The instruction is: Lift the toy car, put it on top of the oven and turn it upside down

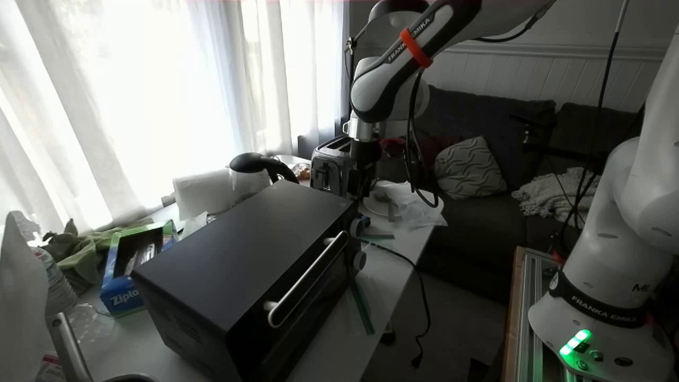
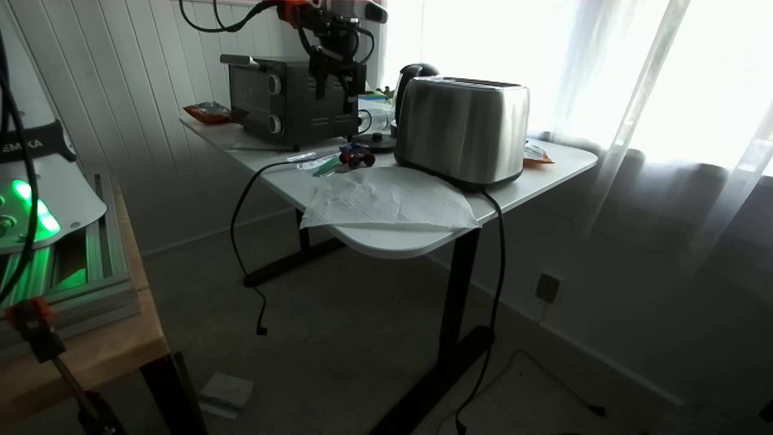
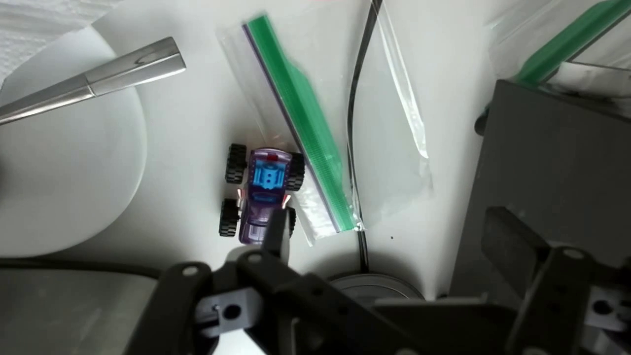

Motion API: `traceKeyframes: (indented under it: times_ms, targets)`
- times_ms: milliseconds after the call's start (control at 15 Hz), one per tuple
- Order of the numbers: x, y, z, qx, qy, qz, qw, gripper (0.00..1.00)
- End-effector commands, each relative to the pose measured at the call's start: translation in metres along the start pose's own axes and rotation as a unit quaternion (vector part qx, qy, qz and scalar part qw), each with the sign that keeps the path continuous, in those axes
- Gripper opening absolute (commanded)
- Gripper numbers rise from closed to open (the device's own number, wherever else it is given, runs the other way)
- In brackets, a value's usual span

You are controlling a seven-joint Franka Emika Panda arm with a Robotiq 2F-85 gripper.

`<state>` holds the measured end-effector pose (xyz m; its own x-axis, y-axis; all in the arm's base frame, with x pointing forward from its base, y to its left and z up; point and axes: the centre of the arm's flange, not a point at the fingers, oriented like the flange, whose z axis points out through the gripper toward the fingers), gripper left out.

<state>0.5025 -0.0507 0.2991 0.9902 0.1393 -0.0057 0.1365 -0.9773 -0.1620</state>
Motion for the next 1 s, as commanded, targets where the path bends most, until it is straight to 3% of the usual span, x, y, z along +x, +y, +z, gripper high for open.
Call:
traceKeyframes:
  times_ms: [0, 333, 933]
  targets:
    - [0.005, 0.006, 0.009, -0.024, -0.008, 0.014, 0.9996, 1.00]
    - [0.007, 0.022, 0.029, -0.032, -0.027, 0.031, 0.9986, 1.00]
    - [0.014, 0.037, 0.065, -0.048, -0.012, 0.062, 0.9968, 1.00]
